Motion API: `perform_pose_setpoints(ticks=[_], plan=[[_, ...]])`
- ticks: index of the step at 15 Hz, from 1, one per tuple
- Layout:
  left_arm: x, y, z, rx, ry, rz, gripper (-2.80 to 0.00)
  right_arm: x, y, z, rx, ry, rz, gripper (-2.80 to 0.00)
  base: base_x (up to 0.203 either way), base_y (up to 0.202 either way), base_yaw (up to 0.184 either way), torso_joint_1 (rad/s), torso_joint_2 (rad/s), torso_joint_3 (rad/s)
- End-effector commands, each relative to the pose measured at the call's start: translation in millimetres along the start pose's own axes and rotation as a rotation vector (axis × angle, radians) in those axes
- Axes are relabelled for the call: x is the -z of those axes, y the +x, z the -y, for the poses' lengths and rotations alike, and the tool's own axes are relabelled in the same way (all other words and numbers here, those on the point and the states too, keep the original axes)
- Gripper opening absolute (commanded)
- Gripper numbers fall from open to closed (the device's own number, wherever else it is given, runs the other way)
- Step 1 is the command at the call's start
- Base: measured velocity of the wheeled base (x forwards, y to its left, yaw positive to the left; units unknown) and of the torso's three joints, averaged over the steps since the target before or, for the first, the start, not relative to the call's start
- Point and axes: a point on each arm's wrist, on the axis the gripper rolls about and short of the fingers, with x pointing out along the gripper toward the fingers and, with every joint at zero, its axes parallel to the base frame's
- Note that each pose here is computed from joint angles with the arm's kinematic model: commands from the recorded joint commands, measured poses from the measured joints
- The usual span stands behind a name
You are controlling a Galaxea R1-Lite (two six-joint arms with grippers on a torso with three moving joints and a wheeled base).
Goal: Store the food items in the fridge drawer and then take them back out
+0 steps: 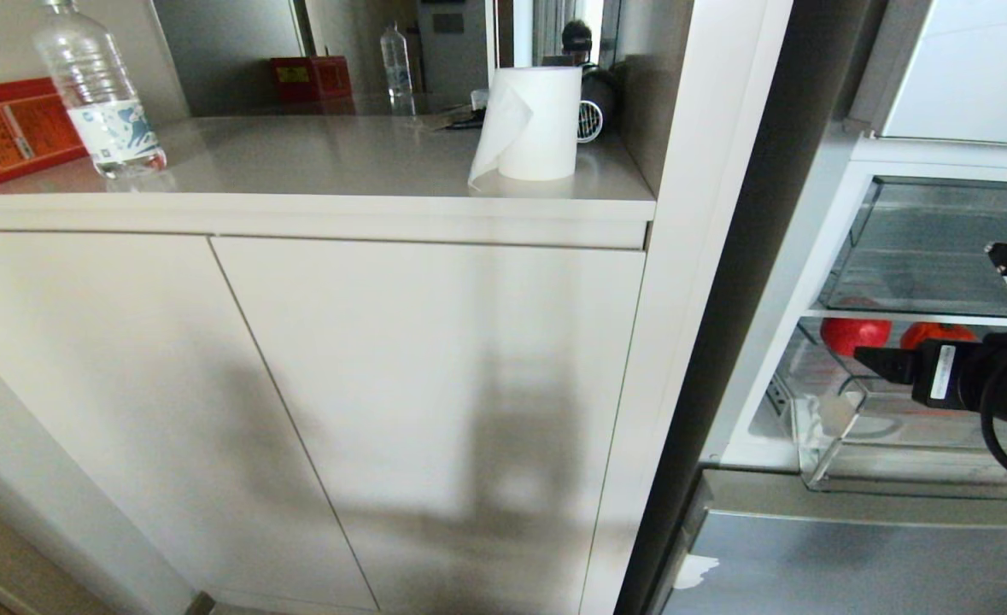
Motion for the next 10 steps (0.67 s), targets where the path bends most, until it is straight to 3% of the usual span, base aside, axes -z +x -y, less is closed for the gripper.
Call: perform_pose_setpoints(ticks=[1,5,10], plan=[[0,0,0.0,0.0,0.0,-0.001,-2.8,0,1,1,0.01,-0.004,-0.003,0.0,0.0,0.0,0.0,0.0,0.0,0.0],[0,0,0.0,0.0,0.0,-0.001,-2.8,4,-13,7,0.034,-0.038,-0.113,0.0,0.0,0.0,0.0,0.0,0.0,0.0],[0,0,0.0,0.0,0.0,-0.001,-2.8,2,-33,12,0.04,-0.042,-0.157,0.0,0.0,0.0,0.0,0.0,0.0,0.0]])
